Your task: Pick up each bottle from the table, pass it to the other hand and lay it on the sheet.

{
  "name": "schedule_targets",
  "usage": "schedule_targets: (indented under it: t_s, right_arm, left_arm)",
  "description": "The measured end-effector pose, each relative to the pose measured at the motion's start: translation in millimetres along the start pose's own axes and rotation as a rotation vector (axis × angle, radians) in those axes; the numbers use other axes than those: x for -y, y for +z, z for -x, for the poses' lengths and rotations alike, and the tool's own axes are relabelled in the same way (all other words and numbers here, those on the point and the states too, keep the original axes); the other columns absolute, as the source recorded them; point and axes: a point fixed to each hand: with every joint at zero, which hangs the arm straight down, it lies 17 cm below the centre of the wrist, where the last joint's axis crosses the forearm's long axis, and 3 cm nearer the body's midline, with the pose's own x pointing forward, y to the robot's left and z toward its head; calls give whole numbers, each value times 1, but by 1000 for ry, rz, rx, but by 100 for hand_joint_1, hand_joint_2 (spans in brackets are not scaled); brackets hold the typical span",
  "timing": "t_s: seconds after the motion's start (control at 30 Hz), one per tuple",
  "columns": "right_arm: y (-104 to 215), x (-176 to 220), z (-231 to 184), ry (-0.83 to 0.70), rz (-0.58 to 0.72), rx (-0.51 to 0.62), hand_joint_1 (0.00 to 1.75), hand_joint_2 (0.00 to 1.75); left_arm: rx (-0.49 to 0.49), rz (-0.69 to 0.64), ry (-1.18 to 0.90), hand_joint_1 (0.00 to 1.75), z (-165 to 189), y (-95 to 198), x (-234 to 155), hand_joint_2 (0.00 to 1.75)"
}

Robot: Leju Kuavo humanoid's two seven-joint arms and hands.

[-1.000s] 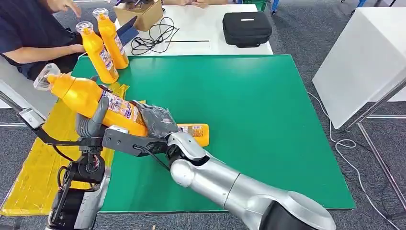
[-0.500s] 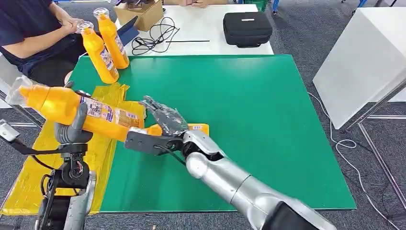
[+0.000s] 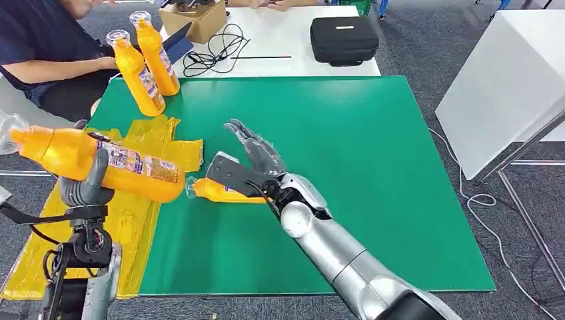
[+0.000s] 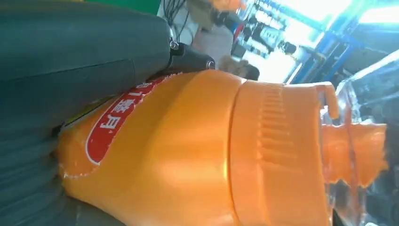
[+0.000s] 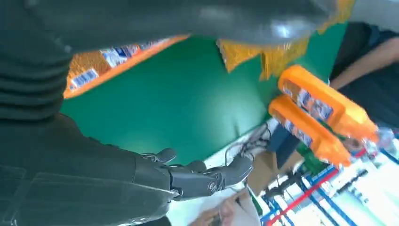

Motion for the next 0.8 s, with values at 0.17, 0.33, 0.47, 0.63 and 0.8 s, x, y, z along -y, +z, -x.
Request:
schedule_targets:
  t_s: [0.17, 0.33, 0.47, 0.63, 0.8]
  right_arm:
    - [18, 56, 23, -39, 105, 1, 0, 0]
    - [52, 93, 58, -80, 196, -13, 0, 0]
    - [70, 103, 77, -86, 224, -32, 0, 0]
    - [85, 103, 89, -90, 231, -46, 0, 0]
    - [104, 100, 104, -91, 237, -72, 0, 0]
  left_arm:
    - [35, -14, -240, 175, -11, 1, -34, 175]
    - [159, -84, -850, 175, -31, -3, -77, 175]
    - [263, -114, -1221, 175, -47, 4, -89, 175]
    - [432, -8, -1700, 175, -47, 28, -69, 175]
    - [421, 283, -1935, 175, 5, 60, -58, 175]
